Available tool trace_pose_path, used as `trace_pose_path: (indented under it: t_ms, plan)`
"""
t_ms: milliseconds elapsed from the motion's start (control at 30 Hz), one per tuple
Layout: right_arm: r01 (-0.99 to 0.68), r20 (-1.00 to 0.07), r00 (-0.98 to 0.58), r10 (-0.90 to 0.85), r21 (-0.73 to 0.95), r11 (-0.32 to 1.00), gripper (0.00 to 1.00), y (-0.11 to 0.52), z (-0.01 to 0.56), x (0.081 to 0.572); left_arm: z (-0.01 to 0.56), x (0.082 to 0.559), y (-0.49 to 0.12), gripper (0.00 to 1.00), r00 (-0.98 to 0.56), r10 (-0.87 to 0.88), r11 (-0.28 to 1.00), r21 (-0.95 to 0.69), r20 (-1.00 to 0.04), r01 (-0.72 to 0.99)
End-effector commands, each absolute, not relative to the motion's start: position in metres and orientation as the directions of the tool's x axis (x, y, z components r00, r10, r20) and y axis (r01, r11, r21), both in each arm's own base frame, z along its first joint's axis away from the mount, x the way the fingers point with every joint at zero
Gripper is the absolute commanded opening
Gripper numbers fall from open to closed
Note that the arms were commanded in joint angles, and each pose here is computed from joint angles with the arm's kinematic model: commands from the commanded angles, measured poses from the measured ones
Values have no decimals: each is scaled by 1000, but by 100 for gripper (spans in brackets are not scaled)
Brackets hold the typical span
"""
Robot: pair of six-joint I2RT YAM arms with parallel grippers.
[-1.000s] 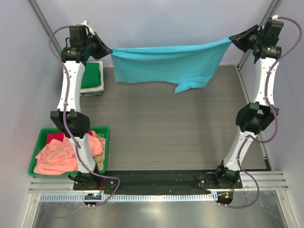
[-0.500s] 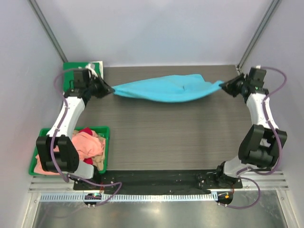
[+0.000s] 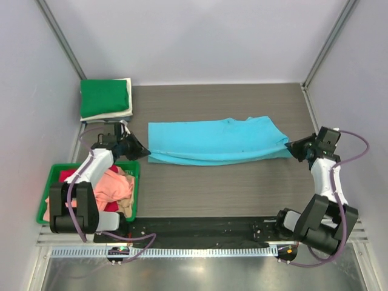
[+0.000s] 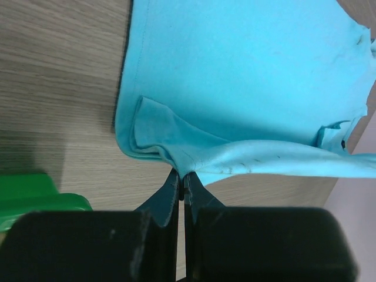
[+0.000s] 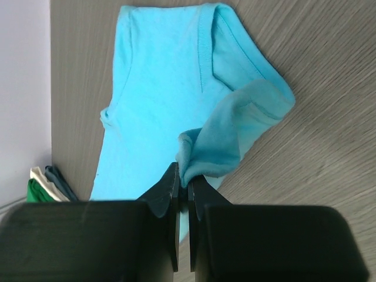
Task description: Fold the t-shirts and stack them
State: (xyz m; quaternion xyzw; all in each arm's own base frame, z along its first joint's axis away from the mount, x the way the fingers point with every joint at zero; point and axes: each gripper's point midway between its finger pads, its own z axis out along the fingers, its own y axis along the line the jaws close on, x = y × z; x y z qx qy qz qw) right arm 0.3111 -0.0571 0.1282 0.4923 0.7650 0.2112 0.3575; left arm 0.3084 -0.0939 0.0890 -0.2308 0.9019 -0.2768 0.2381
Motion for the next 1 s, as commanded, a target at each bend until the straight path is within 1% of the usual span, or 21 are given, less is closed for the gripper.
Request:
trace_pose_path:
  t_ms: [0,33,67,100,133,167,200,267,300,333,433,500,567,600,667,700,767,800,867,900,967]
  plan:
    - [546,-376,-213,902,719,429,1,-69,153,352,127,346,-90,0,-724,-562,739,-636,-400,-222]
    - [497,-409,-197,891,742,451,1,-74,185,375,159,369,-88,0,-695,-560,746,-639,-452,-186]
    - [478,-413,-207,887,748,460,1,-75,195,392,152,378,-88,0,-723,-556,748,-626,-411,-219]
    - [449,-399,-256,880,758,474,1,-62,205,408,196,408,-89,0,-687,-545,753,-641,-480,-149]
    - [398,-410,-268,872,777,488,1,-66,232,448,209,421,-90,0,-686,-542,751,-646,-486,-136]
    - [344,-389,-333,859,798,494,1,-51,247,465,195,436,-92,0,-723,-538,750,-638,-434,-174]
    - [293,-397,-355,846,812,504,1,-45,267,483,209,451,-93,0,-721,-535,746,-646,-441,-159]
    - [104,-484,-354,801,830,548,1,-32,340,529,279,489,-84,0,-666,-550,720,-691,-503,-73]
    - [61,-511,-339,790,826,561,1,-30,361,537,281,506,-84,0,-670,-557,709,-701,-492,-75]
    - [-56,-577,-282,767,808,587,1,-27,418,537,342,517,-84,0,-597,-565,699,-715,-569,20]
    - [-175,-635,-214,743,773,610,1,-25,479,527,421,518,-86,0,-494,-574,683,-715,-653,150]
    - [-196,-646,-186,740,763,616,1,-29,497,511,446,511,-86,0,-455,-573,679,-705,-682,202]
    - [-157,-644,-198,739,765,625,1,-32,479,506,465,496,-87,0,-416,-572,680,-692,-707,241]
    - [-164,-659,-189,728,752,638,1,-29,483,495,440,497,-86,0,-452,-575,679,-706,-682,201]
    - [-104,-633,-238,737,771,628,1,-30,442,496,446,484,-85,0,-423,-569,686,-691,-705,228]
    - [-125,-642,-227,732,765,632,1,-27,444,489,416,483,-86,0,-470,-564,687,-702,-679,189]
    - [-56,-613,-280,739,778,625,1,-27,395,486,397,472,-85,0,-492,-539,704,-686,-684,183]
    - [-33,-614,-286,736,774,633,1,-28,380,483,355,467,-86,0,-557,-534,704,-699,-636,123]
    - [45,-592,-330,735,768,639,1,-27,328,465,330,452,-86,0,-573,-526,710,-696,-628,111]
    - [73,-591,-333,735,761,645,1,-29,311,460,271,438,-86,0,-643,-533,707,-707,-550,18]
    - [195,-544,-370,753,747,635,1,-30,250,433,229,423,-85,1,-660,-551,703,-710,-510,-38]
